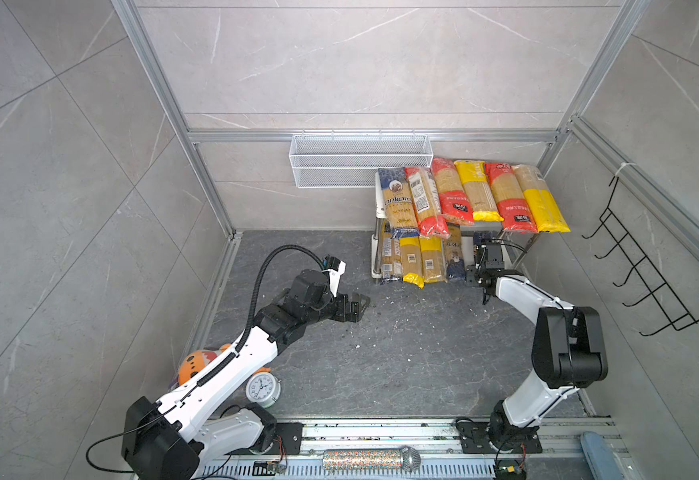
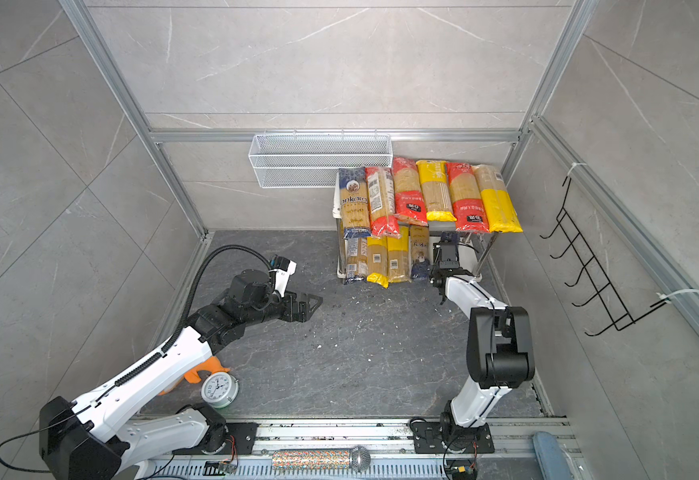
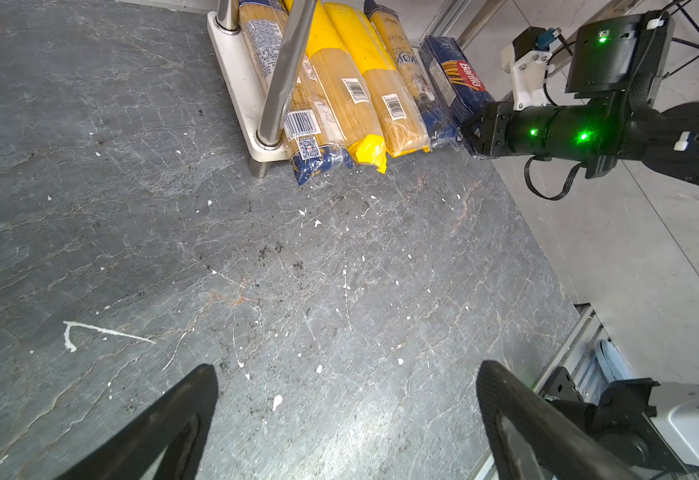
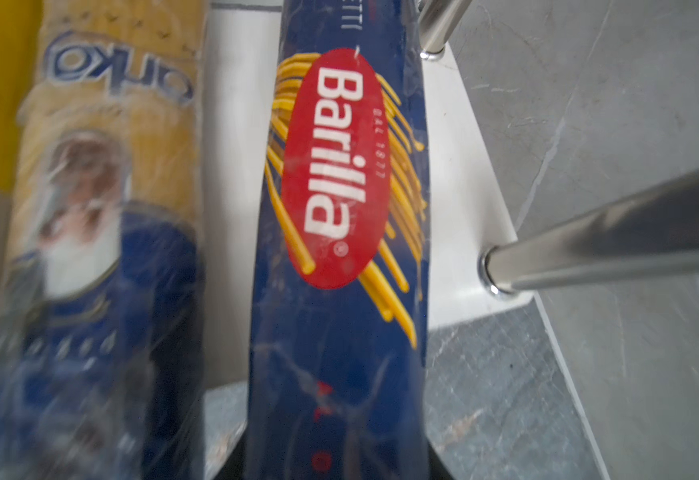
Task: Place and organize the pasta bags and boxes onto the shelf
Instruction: 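Stand the Barilla box beside the anko bag and open the right gripper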
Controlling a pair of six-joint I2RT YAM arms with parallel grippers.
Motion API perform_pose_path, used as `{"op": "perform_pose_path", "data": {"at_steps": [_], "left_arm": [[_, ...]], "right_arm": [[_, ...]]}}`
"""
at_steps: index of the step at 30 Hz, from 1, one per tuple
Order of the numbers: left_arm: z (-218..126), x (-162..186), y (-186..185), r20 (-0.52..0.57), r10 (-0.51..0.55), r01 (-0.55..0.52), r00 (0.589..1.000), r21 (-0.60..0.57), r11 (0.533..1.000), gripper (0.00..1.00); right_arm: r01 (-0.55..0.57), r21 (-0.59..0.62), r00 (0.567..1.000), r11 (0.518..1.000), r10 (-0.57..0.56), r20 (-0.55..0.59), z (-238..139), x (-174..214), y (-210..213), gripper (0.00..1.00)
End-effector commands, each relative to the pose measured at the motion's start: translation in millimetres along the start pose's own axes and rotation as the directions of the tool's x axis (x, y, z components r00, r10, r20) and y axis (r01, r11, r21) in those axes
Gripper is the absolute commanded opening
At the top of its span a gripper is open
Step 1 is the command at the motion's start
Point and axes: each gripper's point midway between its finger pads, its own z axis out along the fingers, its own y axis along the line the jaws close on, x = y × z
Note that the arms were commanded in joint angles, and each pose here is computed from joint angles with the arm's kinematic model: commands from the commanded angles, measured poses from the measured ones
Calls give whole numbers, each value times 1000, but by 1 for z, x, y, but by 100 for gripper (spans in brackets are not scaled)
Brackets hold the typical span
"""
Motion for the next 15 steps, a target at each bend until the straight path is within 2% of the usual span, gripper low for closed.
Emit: {"op": "perform_pose_path", "data": {"at_steps": [1, 5, 7, 13, 15], "left_arm": [[-3, -24, -11, 55, 25, -28, 998, 56, 998, 100], [0, -28, -8, 57, 2, -6, 998, 59, 998, 100], [1, -30, -6, 56, -3, 0, 998, 59, 998, 100], [5, -33, -7, 46, -11, 8, 999, 64, 998, 100], [5, -33, -7, 47, -16, 13, 999, 63, 998, 100]], "right_arm": [[-49, -14, 980, 999, 51, 191, -3, -66, -8, 0], [-42, -33, 986, 999, 47, 159, 14, -66, -7, 1], [-46, -37, 988, 998, 51, 147, 20, -65, -8, 6], [-65, -6, 993, 998, 65, 96, 34, -54, -15, 45], [-76, 14, 995, 997, 75, 72, 37, -47, -19, 55]]}}
